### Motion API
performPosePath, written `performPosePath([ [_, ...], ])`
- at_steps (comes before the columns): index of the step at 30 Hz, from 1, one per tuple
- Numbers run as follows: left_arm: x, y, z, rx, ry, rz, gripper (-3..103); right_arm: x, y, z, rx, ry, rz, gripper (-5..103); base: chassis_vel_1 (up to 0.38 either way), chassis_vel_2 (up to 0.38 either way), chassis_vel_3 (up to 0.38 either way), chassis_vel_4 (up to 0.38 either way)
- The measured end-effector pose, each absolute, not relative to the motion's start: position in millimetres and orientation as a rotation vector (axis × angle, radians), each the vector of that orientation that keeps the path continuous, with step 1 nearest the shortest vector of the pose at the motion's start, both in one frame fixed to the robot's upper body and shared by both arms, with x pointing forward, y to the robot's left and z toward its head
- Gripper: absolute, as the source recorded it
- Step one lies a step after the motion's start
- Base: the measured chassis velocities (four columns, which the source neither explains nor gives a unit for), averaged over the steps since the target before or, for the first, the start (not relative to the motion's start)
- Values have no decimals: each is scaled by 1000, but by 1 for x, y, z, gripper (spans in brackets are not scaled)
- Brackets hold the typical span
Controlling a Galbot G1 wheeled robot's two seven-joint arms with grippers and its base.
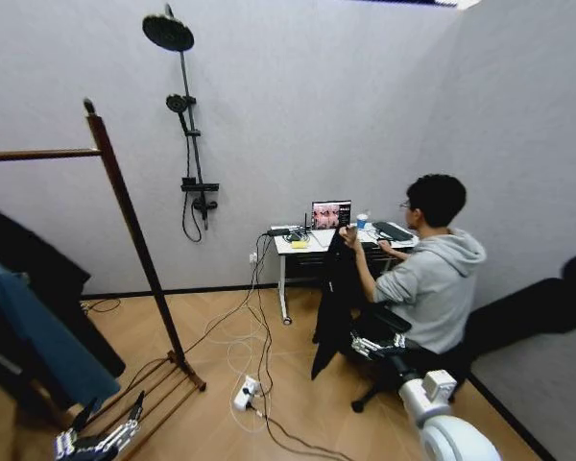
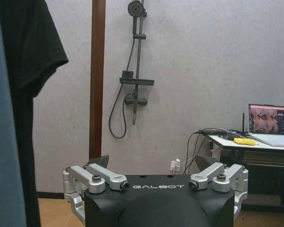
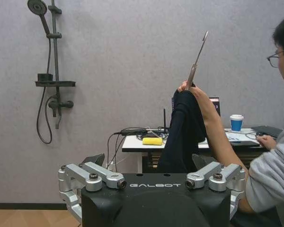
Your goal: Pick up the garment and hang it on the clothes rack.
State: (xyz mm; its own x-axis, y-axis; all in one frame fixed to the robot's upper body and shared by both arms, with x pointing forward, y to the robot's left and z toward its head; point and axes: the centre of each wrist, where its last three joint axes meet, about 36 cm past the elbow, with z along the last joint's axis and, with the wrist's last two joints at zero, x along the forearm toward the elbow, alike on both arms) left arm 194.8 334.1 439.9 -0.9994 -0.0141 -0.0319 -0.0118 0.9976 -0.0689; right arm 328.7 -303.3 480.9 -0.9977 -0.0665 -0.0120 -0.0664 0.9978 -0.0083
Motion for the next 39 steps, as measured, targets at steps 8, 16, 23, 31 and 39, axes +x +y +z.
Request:
performPosePath([
  [8, 195, 334, 440, -20, 3107, -107, 100, 340, -309, 504, 11, 3084, -65, 100, -327, 334, 333, -341],
  [16, 195, 334, 440, -20, 3107, -107, 100, 390, -322, 543, 183, 3022, 18, 100, -112, 94, 64, -91],
  [23, 195, 334, 440, -20, 3107, -107, 100, 434, -332, 552, 209, 3041, 6, 100, 67, -53, -70, 57],
  [31, 195, 334, 440, -20, 3107, -107, 100, 461, -348, 546, 251, 3061, -8, 101, 0, 0, 0, 0],
  [39, 195, 334, 440, -20, 3107, -107, 100, 463, -351, 541, 223, 3063, 27, 70, 0, 0, 0, 0],
])
